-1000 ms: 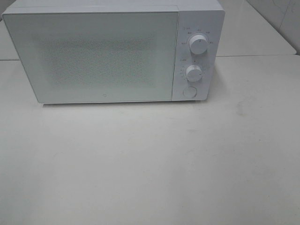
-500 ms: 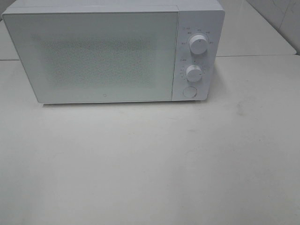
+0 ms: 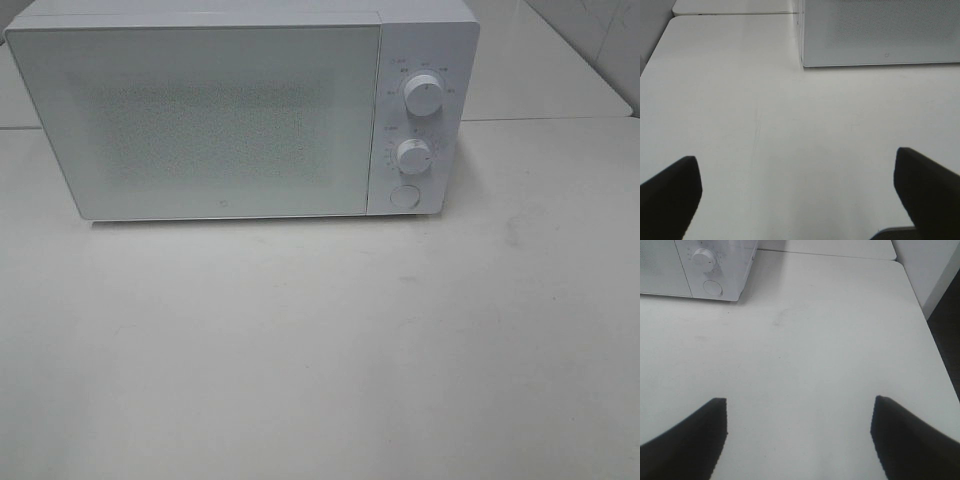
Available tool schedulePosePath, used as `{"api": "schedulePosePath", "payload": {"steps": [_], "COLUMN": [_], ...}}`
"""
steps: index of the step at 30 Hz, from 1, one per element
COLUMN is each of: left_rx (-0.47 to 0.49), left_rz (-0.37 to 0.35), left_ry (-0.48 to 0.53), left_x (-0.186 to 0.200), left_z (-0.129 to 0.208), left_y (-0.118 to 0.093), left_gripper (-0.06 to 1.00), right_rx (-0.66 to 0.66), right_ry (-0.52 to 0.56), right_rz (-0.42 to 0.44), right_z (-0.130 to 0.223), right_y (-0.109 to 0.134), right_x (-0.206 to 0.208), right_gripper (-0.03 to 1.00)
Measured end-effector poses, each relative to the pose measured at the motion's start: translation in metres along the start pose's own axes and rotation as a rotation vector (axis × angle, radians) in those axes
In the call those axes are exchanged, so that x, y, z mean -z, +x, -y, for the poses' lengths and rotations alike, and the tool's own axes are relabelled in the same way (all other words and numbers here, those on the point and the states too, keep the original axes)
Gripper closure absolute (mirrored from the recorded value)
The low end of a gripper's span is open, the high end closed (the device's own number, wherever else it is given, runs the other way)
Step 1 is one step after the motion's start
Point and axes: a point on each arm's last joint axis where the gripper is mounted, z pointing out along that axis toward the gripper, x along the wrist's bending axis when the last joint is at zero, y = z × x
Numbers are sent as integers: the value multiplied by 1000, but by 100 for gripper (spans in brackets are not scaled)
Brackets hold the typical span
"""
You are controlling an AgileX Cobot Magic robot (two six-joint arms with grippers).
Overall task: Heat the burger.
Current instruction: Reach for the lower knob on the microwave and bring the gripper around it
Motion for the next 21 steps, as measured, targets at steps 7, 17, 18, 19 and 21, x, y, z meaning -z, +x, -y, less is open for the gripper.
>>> {"api": "schedulePosePath", "payload": {"steps": [7,17,18,19,21], "left_rx": [0,0,0,0,0], "left_rz": [0,0,0,0,0], "left_ry": [0,0,0,0,0], "left_x": [0,0,0,0,0], "left_z": [0,0,0,0,0], "left_y": [0,0,0,0,0], "left_gripper": [-5,-5,-5,-5,-5], "right_rx": [0,-5,-5,-6,-5], "right_ry": [0,-32,-32,-48,-56], "right_rz": [0,-1,-1,-3,-4], "right_z": [0,-7,-7,-14,-16], "right_y": [0,0,0,0,0], "right_x": [0,3,3,2,0], "right_gripper": [20,20,20,20,20]}}
